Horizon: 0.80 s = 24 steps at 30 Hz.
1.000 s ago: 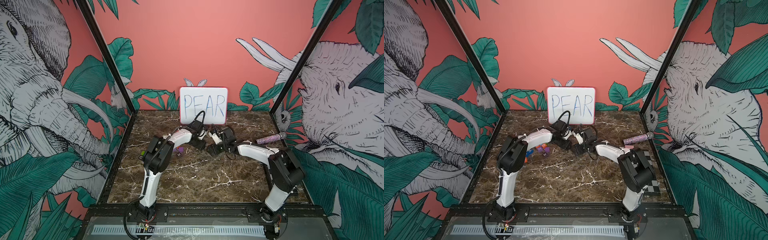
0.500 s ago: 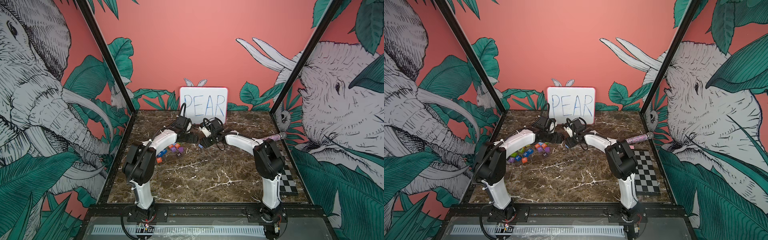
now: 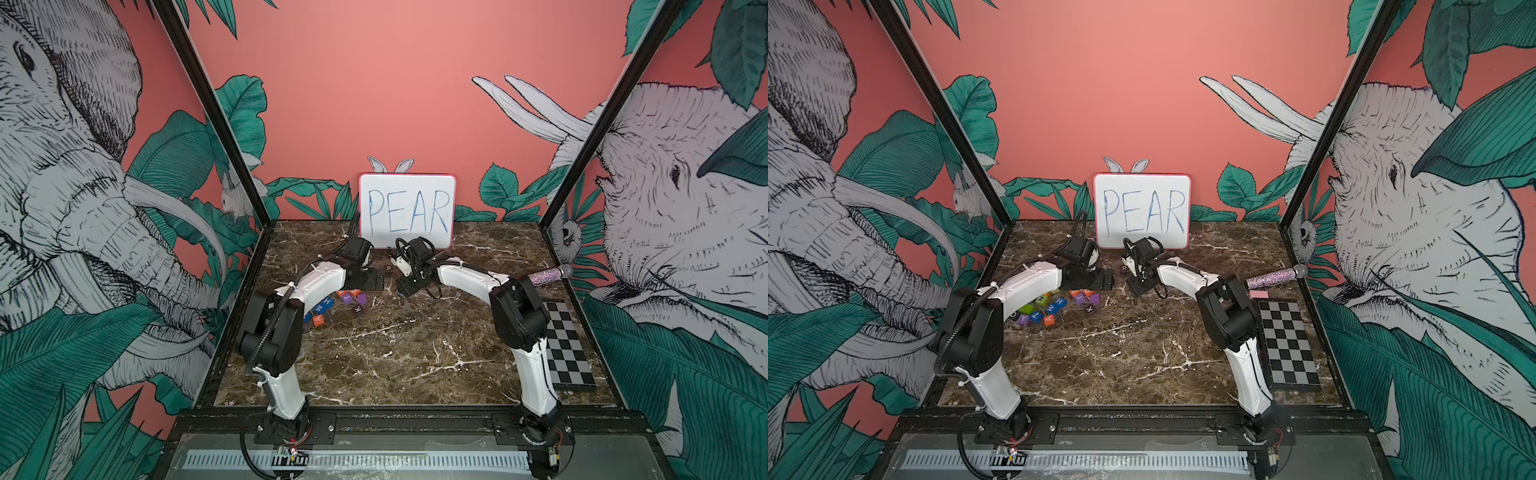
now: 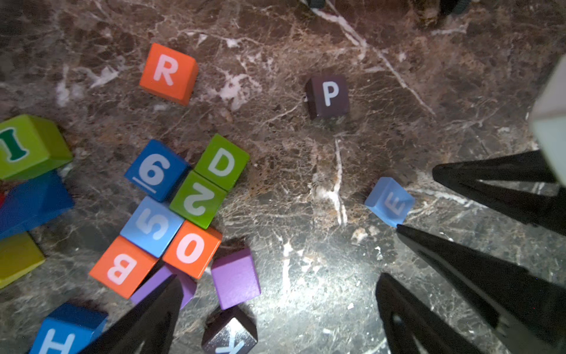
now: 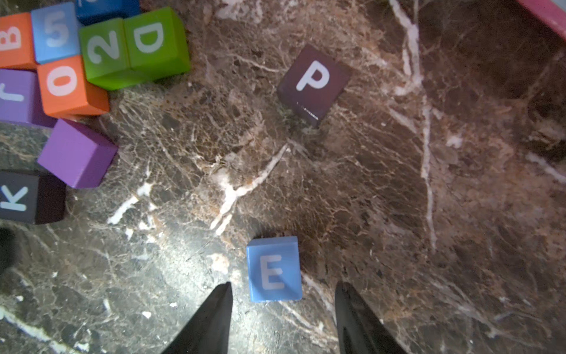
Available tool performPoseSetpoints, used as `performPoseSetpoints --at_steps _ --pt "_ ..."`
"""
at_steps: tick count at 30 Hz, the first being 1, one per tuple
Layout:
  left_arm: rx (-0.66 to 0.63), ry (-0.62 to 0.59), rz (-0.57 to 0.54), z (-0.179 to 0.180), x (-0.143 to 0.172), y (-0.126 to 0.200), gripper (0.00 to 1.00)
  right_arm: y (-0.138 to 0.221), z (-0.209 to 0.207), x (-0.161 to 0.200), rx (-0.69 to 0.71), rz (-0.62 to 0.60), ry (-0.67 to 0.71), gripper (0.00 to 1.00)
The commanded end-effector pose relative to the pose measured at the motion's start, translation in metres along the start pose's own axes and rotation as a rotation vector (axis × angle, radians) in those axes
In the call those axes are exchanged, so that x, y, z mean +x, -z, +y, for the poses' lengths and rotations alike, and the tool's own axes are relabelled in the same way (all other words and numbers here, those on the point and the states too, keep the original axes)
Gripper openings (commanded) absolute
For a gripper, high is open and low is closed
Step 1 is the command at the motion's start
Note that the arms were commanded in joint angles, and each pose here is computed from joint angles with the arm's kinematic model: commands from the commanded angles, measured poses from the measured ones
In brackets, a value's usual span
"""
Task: Spell the uppercase word “pear” with letter blocks
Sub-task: Pick up the letter block from the center of the board.
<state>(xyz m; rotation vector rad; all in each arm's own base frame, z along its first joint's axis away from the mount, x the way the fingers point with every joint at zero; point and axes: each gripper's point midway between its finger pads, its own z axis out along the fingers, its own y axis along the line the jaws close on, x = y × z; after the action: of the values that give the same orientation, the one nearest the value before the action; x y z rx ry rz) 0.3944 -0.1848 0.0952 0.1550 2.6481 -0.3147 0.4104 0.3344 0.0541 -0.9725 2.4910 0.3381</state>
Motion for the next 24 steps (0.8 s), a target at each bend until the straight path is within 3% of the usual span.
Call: performPoseSetpoints --at_steps 1,8,18,24 --pt "0.002 0.040 -0.017 0.006 -0.001 0.017 0.99 -0.005 0.003 -0.001 0.003 0.018 0.013 0.54" --pt "0.001 0.046 -0.022 0.009 0.000 0.020 0.99 -0.016 0.004 0.000 -0.001 0.035 0.012 0.50" --pt "-0.005 0.046 -0.027 0.014 0.001 0.021 0.99 -0.023 0.006 0.002 -0.010 0.052 -0.001 0.35" --pt "-0.003 0.051 -0.034 0.017 0.001 0.021 0.99 -0.025 0.007 0.006 -0.009 0.067 -0.012 0.35"
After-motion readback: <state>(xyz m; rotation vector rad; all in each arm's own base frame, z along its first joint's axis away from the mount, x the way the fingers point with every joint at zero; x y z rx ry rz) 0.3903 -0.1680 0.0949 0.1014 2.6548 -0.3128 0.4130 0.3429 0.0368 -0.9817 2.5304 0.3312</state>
